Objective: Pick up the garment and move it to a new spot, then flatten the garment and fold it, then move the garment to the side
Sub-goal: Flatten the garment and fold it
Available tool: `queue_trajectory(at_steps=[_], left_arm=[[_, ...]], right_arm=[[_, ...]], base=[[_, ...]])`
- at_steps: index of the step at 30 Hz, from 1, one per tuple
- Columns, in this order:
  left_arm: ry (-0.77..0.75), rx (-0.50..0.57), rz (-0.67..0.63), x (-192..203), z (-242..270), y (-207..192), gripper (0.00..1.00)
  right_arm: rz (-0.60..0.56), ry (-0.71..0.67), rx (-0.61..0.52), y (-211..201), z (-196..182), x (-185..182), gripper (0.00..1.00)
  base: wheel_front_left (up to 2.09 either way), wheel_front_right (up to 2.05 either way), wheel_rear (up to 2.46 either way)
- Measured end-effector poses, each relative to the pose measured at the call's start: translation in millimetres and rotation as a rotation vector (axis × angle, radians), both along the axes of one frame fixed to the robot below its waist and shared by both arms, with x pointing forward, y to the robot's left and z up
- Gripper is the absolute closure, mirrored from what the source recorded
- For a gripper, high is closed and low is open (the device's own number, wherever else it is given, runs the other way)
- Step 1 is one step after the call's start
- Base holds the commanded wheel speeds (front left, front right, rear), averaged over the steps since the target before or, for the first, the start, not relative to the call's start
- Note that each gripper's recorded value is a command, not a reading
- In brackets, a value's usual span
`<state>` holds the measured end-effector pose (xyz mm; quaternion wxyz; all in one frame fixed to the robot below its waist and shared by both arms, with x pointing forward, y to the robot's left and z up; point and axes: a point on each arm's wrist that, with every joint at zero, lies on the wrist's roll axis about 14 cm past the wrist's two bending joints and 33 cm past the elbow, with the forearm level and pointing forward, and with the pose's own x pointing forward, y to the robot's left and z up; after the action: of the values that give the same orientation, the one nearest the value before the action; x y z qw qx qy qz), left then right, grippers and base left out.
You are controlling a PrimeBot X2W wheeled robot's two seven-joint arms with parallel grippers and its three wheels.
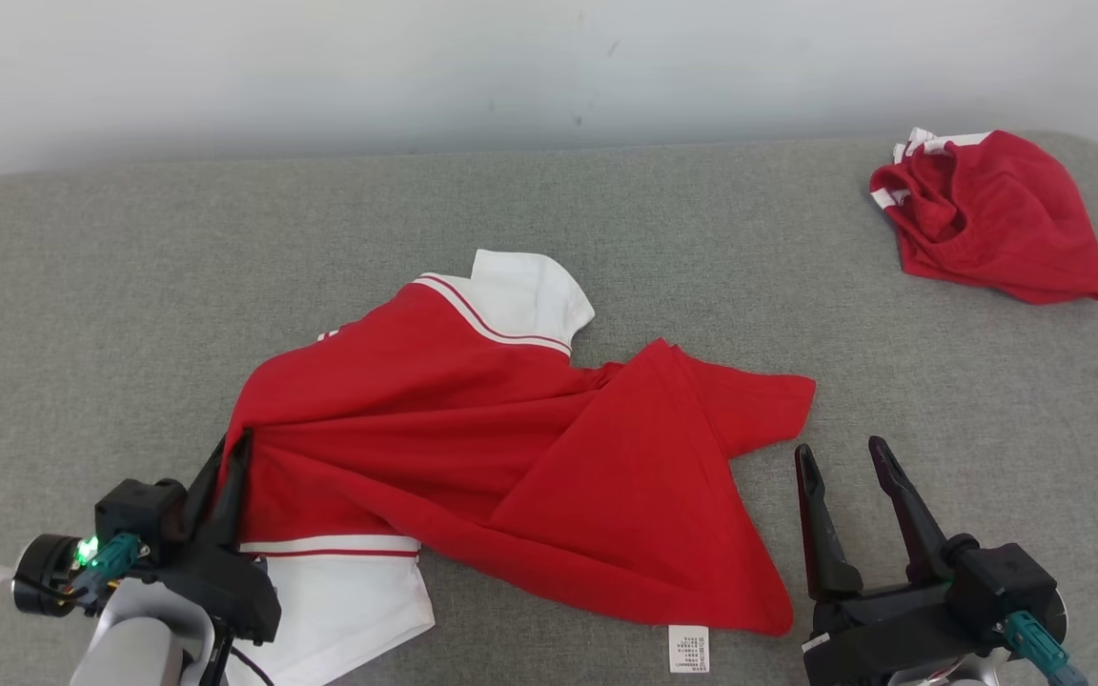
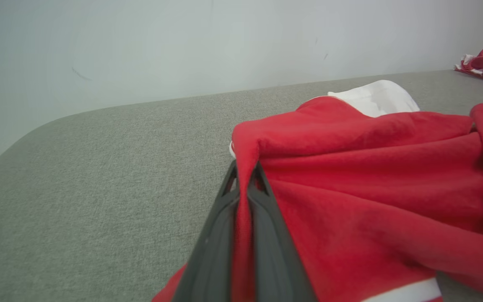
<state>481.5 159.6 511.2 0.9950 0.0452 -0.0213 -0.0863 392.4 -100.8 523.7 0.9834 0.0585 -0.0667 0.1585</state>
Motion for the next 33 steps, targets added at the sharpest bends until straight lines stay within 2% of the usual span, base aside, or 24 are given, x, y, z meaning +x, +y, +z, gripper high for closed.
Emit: queue_trajectory(at_steps=[1,6,17,22,27,33], left_arm=[[0.0,-0.003,0.003,-1,0,1,0.0],[-0.026,-0.038,0.023,-12,5,1,0.0],[-0.123,-0.139,0.172,-60,27,32,0.0],[-0.194,-0.153,0.235,-81,47,47,0.0],[-0.198,-0.153,0.27,-96,46,55,0.0],[-0.186,-0.165,0.293,-107,42,58,0.0]], right_arm=[[-0.002,0.001,-0.001,-1,0,0,0.0],[-0.006,0.015,-0.009,-3,-5,0,0.0],[0.023,0.138,-0.09,-12,-43,-7,0.0],[0.04,0.175,-0.118,-14,-55,-18,0.0],[0.055,0.199,-0.117,-10,-59,-26,0.0],[0.099,0.319,-0.112,2,-83,-39,0.0]], base=[[0.0,0.0,0.0],[0.0,0.0,0.0],[0.0,0.0,0.0],[0.0,0.0,0.0],[0.0,0.0,0.0],[0.0,0.0,0.0]])
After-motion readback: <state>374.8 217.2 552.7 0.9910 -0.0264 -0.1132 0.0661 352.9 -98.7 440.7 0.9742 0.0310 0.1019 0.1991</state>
